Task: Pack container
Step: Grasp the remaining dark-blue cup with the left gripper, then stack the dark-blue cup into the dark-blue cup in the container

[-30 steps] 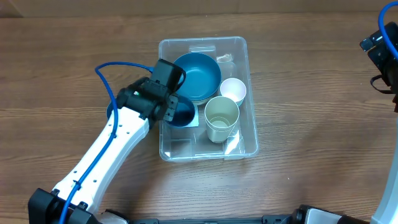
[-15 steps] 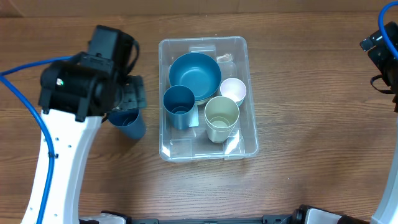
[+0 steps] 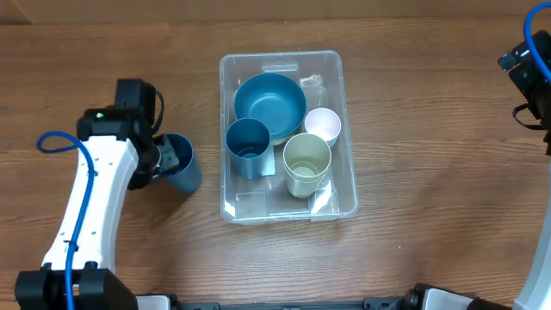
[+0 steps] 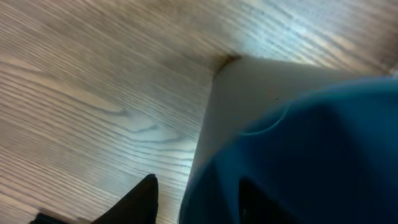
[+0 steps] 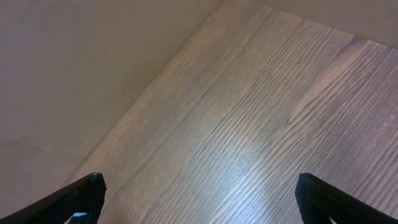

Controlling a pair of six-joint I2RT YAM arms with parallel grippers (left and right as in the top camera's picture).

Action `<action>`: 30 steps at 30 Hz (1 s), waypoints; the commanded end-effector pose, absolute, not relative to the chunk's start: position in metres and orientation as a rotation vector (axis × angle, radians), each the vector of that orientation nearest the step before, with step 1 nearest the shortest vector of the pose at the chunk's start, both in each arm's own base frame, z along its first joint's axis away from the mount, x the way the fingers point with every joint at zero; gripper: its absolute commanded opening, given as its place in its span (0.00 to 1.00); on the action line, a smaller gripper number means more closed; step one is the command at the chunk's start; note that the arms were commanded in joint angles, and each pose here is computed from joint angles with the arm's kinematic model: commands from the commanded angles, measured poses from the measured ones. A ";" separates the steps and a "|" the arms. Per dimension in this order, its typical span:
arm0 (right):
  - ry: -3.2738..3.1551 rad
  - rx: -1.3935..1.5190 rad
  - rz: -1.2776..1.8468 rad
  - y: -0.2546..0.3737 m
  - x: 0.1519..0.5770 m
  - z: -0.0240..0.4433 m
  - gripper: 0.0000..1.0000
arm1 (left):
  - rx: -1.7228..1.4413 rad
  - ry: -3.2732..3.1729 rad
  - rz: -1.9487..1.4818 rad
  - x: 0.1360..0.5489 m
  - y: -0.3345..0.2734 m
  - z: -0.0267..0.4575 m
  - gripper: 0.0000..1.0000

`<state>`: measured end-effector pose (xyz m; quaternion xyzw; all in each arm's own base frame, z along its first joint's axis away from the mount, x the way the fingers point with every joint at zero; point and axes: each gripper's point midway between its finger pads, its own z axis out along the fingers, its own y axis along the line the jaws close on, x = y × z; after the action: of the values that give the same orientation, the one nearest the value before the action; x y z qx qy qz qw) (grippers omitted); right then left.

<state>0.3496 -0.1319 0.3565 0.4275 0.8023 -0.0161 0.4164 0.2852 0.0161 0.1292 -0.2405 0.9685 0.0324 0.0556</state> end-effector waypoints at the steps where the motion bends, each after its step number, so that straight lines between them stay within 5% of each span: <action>1: 1.993 1.072 -0.037 -0.132 0.349 0.363 1.00 | -0.700 2.917 0.070 0.293 0.016 0.120 0.23; 3: 1.993 1.072 -0.037 -0.132 0.349 0.363 1.00 | -0.670 2.901 0.063 0.298 0.016 0.123 0.04; 6: 1.993 1.072 -0.037 -0.132 0.349 0.363 1.00 | -0.593 2.896 0.017 0.305 0.010 0.156 0.04; 13: 1.993 1.072 -0.037 -0.132 0.349 0.363 1.00 | -0.205 2.650 -0.155 0.304 -0.023 0.338 0.04; 16: 1.993 1.072 -0.037 -0.132 0.349 0.363 1.00 | -0.017 2.553 -0.200 0.292 -0.051 0.378 0.04; 21: 1.993 1.072 -0.037 -0.132 0.349 0.363 1.00 | 0.252 2.592 -0.225 0.276 -0.105 0.368 0.04; 30: 1.993 1.072 -0.037 -0.132 0.349 0.363 1.00 | 0.271 2.817 -0.077 0.292 -0.109 0.292 0.04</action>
<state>0.3496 -0.1319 0.3565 0.4275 0.8023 -0.0161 0.4164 0.2792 -0.1114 0.3161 0.0945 0.9780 -0.0560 0.1773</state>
